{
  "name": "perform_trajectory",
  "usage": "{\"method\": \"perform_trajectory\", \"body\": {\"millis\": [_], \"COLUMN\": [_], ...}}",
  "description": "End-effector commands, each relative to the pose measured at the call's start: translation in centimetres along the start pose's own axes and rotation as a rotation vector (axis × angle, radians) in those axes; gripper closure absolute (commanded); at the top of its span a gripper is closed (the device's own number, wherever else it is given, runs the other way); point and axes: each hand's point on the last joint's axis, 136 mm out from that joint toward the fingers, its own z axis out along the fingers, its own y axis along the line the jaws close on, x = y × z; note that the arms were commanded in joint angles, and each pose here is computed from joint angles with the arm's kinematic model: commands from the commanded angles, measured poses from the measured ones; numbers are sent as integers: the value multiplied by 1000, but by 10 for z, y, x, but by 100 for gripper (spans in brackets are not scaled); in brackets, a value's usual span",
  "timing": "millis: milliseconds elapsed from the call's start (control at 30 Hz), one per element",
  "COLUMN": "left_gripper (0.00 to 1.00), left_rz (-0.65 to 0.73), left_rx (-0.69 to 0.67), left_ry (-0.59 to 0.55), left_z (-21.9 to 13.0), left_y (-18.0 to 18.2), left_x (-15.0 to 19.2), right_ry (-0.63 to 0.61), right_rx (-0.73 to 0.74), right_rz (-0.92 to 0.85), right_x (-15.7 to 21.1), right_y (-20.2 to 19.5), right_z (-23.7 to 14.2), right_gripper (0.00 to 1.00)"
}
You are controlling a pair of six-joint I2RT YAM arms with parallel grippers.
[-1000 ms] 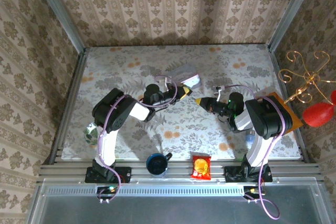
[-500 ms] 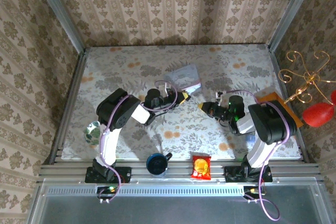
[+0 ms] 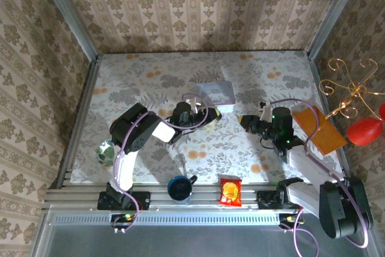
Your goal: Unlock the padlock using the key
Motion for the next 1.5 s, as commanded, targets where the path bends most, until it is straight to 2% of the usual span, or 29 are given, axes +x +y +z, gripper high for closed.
{"method": "perform_trajectory", "body": {"millis": [0,67,233,333,433,600,833,1000,1200,1400,1467], "left_gripper": [37,29,16,16,20,24,13,12,17,9,10], "left_rz": [-28,44,267,349,419,461,486,503,522,520,504], "left_rx": [-246,-340,-600,-784,-891,-950,-975,-980,-1029,-1065,-1070], "left_ry": [130,162,190,177,125,61,27,9,-24,-29,-34], "left_z": [-5,-10,-24,-34,-35,-24,0,13,11,-1,-7], "left_y": [46,48,40,44,41,37,41,42,47,48,49], "left_x": [36,41,45,44,39,29,5,-11,-35,-44,-45], "right_ry": [16,-1,-23,-25,-20,-14,-18,-18,-22,-22,-19], "right_rx": [97,98,98,95,94,106,103,105,104,107,110], "right_rz": [-22,-35,-57,-66,-77,-104,-115,-112,-116,-113,-107], "right_x": [3,0,-5,-9,-12,-17,-19,-19,-22,-22,-21], "right_y": [-9,-4,2,4,6,9,12,12,14,12,10], "right_z": [-14,-20,-26,-26,-24,-26,-27,-27,-28,-27,-26], "right_gripper": [100,100,100,100,100,100,100,100,100,100,100]}}
